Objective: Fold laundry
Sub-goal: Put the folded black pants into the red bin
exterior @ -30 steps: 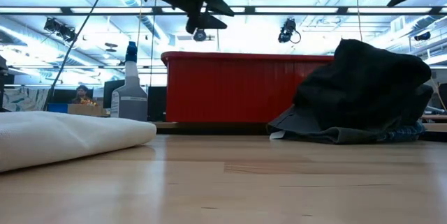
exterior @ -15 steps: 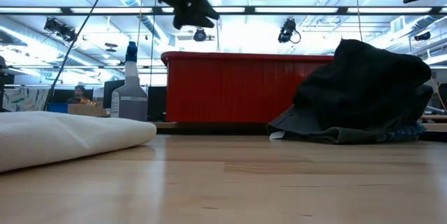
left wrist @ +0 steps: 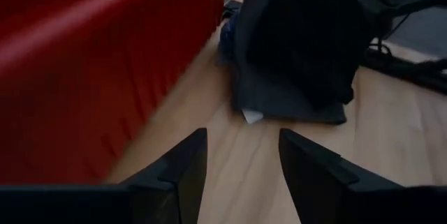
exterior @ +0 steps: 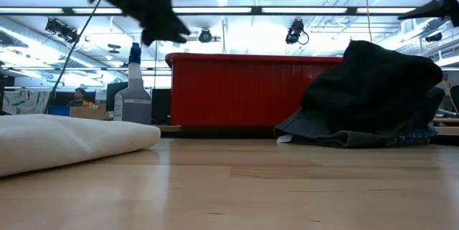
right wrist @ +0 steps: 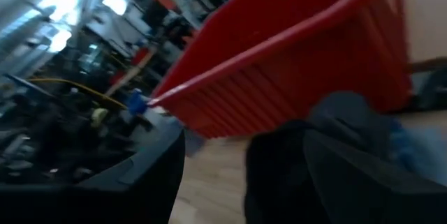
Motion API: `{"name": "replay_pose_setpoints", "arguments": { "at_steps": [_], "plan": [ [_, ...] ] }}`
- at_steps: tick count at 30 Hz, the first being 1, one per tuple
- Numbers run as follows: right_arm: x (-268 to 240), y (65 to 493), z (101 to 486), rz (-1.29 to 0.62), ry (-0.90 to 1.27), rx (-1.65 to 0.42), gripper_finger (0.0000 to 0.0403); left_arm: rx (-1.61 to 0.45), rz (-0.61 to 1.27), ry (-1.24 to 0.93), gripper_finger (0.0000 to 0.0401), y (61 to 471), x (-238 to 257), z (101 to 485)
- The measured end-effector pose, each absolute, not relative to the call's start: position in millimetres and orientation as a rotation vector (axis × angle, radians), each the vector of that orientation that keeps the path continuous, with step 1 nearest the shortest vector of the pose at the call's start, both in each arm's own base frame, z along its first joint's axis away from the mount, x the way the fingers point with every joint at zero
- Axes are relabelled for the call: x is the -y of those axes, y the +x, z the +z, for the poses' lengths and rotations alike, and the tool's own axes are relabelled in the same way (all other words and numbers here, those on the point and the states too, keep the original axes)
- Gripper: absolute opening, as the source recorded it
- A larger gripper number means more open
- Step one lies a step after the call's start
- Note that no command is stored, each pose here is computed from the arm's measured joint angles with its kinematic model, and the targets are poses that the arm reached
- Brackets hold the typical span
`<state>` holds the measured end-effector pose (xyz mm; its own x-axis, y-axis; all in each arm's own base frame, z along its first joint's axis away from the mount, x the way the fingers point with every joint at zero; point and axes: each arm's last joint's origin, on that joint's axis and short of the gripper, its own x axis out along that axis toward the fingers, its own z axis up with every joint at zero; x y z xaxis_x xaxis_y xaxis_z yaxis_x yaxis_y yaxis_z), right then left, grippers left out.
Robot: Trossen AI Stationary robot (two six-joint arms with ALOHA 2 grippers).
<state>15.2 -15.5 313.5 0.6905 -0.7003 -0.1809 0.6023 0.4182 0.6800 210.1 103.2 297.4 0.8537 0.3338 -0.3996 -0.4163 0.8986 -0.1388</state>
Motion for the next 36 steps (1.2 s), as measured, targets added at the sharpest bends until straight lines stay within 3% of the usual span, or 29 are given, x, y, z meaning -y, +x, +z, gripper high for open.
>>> {"name": "replay_pose_setpoints", "arguments": {
  "at_steps": [9,22,36],
  "plan": [
    [19.2,19.4,304.6,-0.78,0.767,0.208,0.0297,-0.374,0.5,-0.357,0.0181,173.0,-86.9,247.9],
    [16.5,18.0,280.2,-0.74,0.837,0.23,0.0297,-0.303,0.529,-0.509,0.0181,159.0,-79.9,198.5],
    [16.4,18.9,279.1,-0.721,0.849,0.221,0.0297,-0.303,0.541,-0.558,0.0181,154.6,-77.7,182.3]
  ]
}}
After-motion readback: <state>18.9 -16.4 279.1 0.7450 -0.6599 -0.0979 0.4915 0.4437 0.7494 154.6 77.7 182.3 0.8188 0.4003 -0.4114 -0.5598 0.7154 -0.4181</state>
